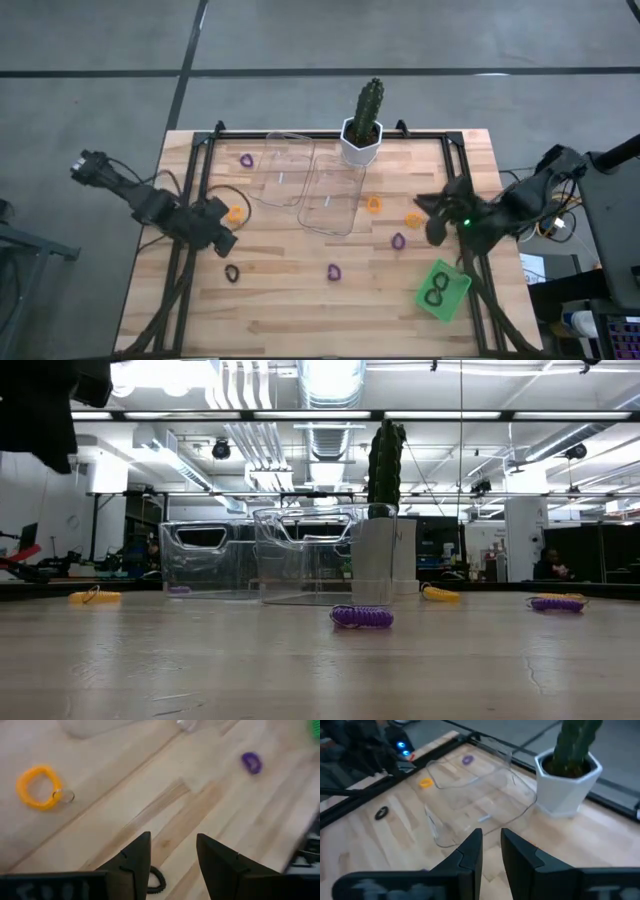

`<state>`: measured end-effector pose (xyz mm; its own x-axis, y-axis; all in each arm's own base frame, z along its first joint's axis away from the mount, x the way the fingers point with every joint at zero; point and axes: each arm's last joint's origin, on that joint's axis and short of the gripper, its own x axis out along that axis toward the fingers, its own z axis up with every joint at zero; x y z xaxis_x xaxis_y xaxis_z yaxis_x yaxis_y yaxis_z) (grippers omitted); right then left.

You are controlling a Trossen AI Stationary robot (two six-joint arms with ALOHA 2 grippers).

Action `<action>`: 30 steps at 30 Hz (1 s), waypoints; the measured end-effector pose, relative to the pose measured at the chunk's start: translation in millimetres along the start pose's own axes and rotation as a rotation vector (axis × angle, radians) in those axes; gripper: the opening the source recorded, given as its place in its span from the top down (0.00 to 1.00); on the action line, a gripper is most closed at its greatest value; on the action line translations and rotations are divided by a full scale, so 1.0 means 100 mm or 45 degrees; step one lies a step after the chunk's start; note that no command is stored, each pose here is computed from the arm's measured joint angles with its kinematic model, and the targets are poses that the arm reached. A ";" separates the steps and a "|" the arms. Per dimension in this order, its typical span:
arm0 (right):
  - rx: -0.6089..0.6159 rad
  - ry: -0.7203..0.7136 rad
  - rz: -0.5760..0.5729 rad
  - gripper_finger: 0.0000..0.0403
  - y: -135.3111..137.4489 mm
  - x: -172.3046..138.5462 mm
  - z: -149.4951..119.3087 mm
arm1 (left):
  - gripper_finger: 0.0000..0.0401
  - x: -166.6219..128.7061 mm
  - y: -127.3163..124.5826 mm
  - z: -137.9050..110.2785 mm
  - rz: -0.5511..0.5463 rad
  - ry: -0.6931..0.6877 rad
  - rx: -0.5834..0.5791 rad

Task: Sort spring keychains
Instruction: Put the black spring keychain into the green basket

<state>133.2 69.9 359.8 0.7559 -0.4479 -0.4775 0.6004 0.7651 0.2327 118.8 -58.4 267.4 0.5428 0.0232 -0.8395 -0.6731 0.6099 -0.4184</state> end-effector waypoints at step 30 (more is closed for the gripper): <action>-0.121 -0.529 1.009 0.84 -0.42 0.12 -0.57 | 0.62 0.39 -0.34 -0.20 0.279 0.219 -0.101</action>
<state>102.5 58.4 296.0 0.9837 0.1104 0.1420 -0.1473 0.9476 0.2835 152.7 -94.0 242.5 0.2919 0.0089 -0.9564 -0.8056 0.5413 -0.2408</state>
